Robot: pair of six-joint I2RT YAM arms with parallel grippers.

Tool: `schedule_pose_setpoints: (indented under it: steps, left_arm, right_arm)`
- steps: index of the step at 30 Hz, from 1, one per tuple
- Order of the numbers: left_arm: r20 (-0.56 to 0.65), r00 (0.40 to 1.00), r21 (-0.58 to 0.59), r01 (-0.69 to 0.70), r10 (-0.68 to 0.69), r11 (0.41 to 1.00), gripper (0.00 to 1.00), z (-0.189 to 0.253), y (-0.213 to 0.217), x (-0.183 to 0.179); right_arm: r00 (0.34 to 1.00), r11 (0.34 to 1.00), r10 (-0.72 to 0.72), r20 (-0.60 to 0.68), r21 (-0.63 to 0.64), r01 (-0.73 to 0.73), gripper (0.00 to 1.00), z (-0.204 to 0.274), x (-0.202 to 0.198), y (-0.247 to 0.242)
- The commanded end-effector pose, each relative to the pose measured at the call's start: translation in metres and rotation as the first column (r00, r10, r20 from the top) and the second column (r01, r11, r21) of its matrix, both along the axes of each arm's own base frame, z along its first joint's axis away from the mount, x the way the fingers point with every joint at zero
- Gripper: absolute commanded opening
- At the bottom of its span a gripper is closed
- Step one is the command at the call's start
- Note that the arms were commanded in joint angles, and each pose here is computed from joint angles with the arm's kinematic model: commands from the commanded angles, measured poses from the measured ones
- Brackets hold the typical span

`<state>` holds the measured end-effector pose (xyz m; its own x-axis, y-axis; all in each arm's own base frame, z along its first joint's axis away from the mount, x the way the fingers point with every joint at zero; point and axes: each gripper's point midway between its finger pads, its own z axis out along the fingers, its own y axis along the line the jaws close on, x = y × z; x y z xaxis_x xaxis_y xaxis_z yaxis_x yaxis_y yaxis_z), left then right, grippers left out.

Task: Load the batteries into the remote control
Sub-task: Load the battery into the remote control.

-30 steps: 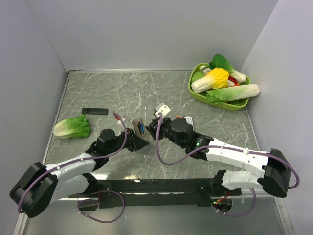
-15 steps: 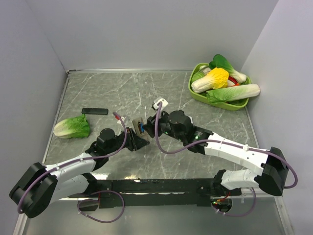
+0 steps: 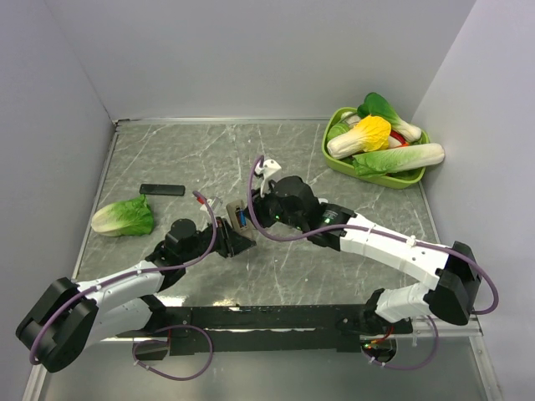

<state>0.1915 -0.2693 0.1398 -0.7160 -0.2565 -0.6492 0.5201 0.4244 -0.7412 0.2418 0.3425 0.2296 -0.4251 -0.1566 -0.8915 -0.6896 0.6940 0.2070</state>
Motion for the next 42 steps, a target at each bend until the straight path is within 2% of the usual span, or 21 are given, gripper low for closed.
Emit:
schedule_pose_setpoints:
  steps: [1, 8, 42]
  left_arm:
    - [0.083, 0.996, -0.046, 0.024, -0.020, 0.999, 0.02, 0.028, -0.007, 0.004]
    - [0.080, 0.997, -0.047, 0.027, -0.023, 0.999, 0.02, 0.028, -0.008, 0.004]
    - [0.078, 0.996, -0.051, 0.040, -0.036, 0.998, 0.02, 0.029, -0.010, 0.003]
  right_arm:
    - [1.000, 0.999, -0.002, -0.015, 0.033, 0.002, 0.43, 0.019, 0.002, 0.005]
    - [1.000, 0.999, 0.012, -0.024, 0.030, -0.012, 0.34, 0.019, 0.004, 0.013]
    - [0.999, 1.000, 0.026, -0.037, -0.011, -0.026, 0.29, 0.009, 0.011, 0.024]
